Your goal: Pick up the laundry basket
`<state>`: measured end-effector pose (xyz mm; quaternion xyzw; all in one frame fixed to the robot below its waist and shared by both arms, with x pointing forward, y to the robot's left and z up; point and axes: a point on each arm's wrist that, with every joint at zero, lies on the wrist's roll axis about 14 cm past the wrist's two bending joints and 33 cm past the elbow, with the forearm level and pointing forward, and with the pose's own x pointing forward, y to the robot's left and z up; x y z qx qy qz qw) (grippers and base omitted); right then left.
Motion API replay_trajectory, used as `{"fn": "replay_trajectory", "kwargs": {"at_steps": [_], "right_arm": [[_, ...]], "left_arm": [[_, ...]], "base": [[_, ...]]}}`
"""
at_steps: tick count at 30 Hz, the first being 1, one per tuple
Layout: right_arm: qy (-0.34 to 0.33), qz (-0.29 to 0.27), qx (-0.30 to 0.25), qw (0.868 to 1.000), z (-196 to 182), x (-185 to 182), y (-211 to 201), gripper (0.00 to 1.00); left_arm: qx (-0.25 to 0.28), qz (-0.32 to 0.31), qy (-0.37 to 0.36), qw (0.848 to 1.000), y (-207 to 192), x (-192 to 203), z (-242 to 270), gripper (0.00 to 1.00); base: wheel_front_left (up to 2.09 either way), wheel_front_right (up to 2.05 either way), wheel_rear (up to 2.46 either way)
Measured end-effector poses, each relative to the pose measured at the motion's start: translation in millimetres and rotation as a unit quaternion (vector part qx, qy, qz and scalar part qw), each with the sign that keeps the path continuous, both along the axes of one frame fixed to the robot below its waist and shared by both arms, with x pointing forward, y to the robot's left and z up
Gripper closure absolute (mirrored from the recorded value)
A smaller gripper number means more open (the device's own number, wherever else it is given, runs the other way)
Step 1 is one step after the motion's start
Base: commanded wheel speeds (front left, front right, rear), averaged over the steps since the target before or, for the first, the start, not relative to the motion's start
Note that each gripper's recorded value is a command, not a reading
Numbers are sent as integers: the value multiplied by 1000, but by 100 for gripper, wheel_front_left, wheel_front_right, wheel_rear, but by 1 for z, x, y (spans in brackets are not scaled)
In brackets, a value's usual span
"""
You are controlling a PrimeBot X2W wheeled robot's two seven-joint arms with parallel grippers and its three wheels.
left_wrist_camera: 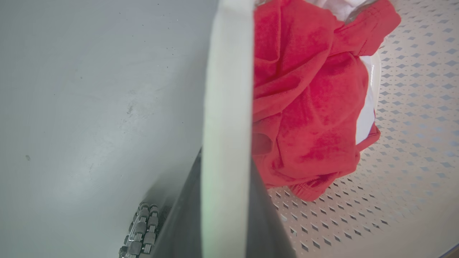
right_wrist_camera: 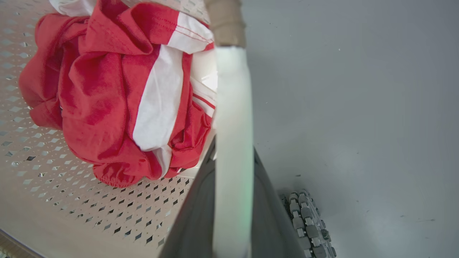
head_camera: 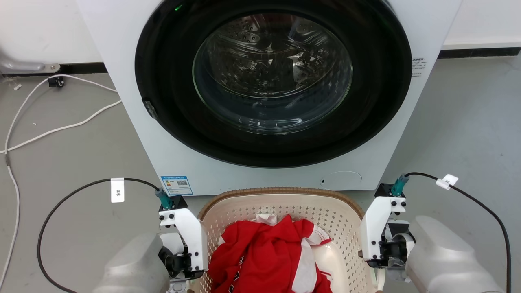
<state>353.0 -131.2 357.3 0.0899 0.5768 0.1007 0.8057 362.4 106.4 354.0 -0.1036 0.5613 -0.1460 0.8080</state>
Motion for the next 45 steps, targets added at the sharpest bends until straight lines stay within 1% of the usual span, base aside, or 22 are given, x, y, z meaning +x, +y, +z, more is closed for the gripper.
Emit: {"fn": "replay_trajectory", "kwargs": {"at_steps": [45], "right_arm": [[3, -8, 2, 1000, -3, -1, -1, 100]], "left_arm": [[-1, 0, 1, 1000, -1, 0, -2, 100]], "base": [[0, 0, 0]]}}
